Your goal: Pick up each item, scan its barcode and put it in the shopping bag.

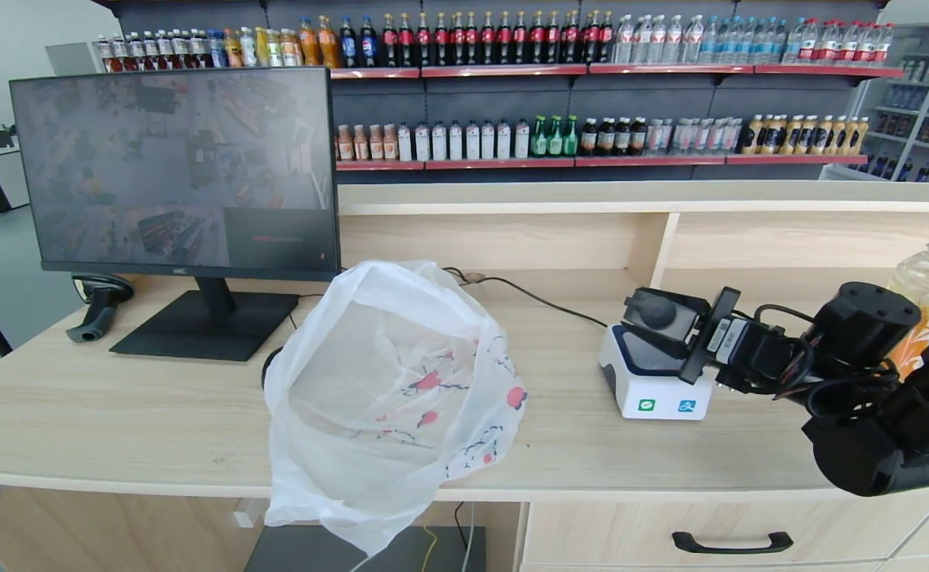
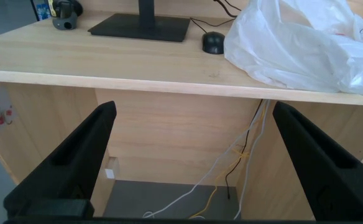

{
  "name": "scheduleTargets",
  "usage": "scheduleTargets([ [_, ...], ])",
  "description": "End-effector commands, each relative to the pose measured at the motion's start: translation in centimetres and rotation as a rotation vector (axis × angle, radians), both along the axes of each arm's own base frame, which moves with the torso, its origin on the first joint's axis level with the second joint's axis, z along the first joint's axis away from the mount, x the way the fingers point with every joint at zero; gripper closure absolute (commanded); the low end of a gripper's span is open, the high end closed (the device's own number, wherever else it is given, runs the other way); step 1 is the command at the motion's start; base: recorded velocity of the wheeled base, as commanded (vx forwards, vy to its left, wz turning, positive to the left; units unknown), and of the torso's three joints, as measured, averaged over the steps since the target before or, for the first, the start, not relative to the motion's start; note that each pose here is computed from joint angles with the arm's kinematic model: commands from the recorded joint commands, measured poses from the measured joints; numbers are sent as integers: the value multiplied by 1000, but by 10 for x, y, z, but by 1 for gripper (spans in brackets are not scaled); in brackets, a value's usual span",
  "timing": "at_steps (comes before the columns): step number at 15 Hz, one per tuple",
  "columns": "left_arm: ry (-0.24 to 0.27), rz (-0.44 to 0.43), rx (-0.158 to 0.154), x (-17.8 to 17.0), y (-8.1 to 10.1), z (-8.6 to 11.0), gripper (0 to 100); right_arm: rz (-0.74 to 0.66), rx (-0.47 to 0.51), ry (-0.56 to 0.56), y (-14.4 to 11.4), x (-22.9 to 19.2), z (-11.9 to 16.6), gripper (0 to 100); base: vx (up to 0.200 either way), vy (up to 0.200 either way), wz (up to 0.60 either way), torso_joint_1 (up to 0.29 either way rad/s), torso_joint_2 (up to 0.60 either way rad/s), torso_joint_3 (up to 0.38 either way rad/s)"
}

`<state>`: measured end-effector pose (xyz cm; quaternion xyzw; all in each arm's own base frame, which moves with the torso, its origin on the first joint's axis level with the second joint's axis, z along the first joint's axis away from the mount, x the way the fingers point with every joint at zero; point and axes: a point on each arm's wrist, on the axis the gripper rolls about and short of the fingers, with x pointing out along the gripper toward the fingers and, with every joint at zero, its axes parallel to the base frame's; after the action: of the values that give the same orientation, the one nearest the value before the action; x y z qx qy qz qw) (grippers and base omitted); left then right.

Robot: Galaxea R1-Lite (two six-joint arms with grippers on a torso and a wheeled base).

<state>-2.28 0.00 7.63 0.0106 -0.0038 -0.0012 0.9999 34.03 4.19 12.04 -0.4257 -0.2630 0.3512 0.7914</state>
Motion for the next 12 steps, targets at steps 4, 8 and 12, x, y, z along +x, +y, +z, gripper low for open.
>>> scheduleTargets([
  [4,-2,1,0,0,0,0,0,-37,-7,22,-16,0,-7,100,0,0,0,0,0,0],
  [8,0,1,-1,0,0,0,0,-27,-12,26,-13,-3,-8,100,0,0,0,0,0,0],
  [12,0,1,-6,0,0,0,0,-9,-11,20,-7,-4,-5,100,0,0,0,0,0,0],
])
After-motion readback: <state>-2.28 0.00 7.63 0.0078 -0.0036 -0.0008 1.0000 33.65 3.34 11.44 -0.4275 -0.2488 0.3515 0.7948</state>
